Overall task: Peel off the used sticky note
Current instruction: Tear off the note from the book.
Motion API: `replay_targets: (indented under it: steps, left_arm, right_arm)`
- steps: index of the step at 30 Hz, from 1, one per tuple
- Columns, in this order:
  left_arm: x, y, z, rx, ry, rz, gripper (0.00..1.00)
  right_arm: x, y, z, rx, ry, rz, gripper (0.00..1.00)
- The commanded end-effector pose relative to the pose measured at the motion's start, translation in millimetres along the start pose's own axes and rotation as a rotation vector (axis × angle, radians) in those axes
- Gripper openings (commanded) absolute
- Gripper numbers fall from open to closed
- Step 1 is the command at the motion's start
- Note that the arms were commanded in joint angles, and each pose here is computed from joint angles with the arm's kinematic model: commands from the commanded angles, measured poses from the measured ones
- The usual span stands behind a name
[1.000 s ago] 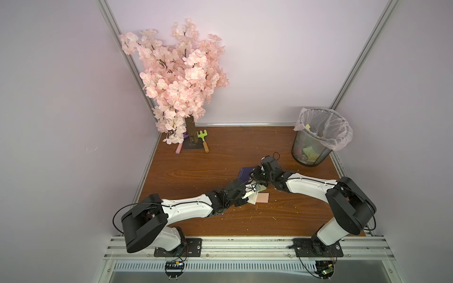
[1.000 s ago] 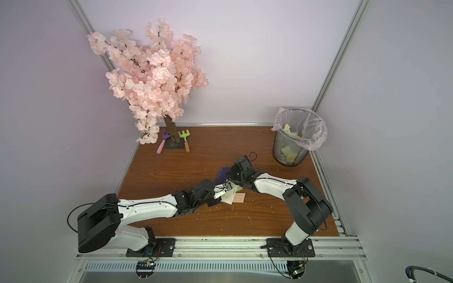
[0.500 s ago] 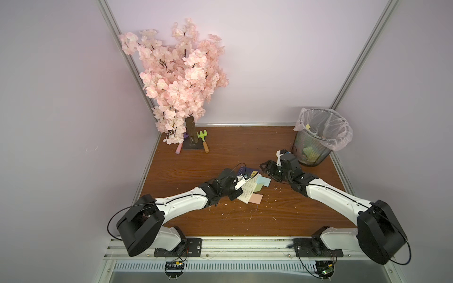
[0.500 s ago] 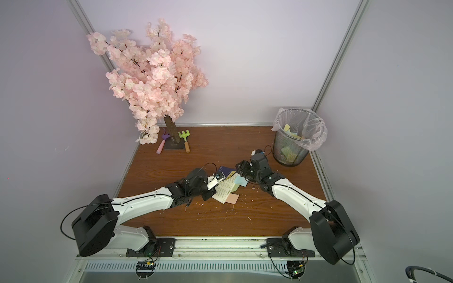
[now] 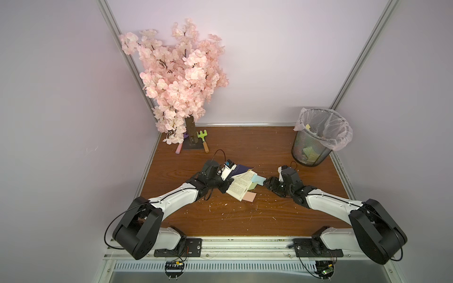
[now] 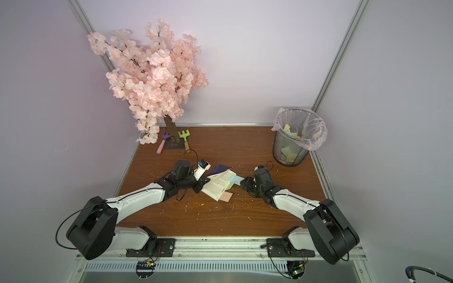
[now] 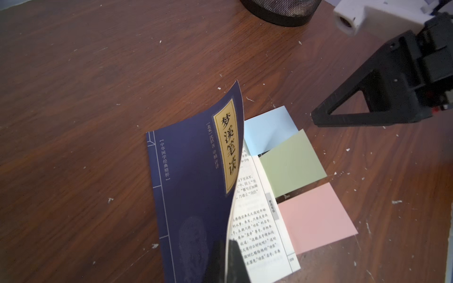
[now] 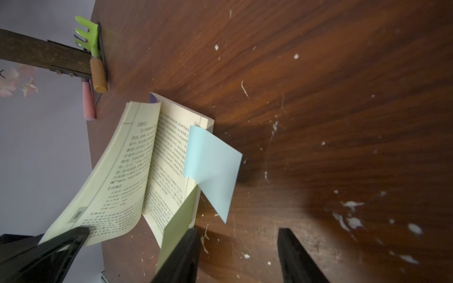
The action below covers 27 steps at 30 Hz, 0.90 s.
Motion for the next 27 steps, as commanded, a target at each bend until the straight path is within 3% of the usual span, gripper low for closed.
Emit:
replay_targets:
  steps: [1, 16, 27]
  left_arm:
    - [13, 1, -9, -0.044, -0.061, -0.086, 0.02]
    - [26, 1, -22, -0.079, -0.136, -0.157, 0.04]
    - [42, -4, -30, -0.087, -0.165, -0.235, 0.04]
  right_arm:
    - [10, 8, 9, -0.027, 0.062, -0.003, 0.53]
    - [25, 15, 62, 0.019, 0.152, 0.045, 0.51]
    - [26, 16, 73, -0.001, 0.194, 0.053, 0.4]
Point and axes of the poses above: each gripper's point midway between its finger pads, its own z axis out along the fingers, its own x axis along the line the jaws close on, y = z × x, the point moved 9 cm from there along -z, back along the fingers, and after that the axes turned 14 degrees about -z, right-handed, at the moved point
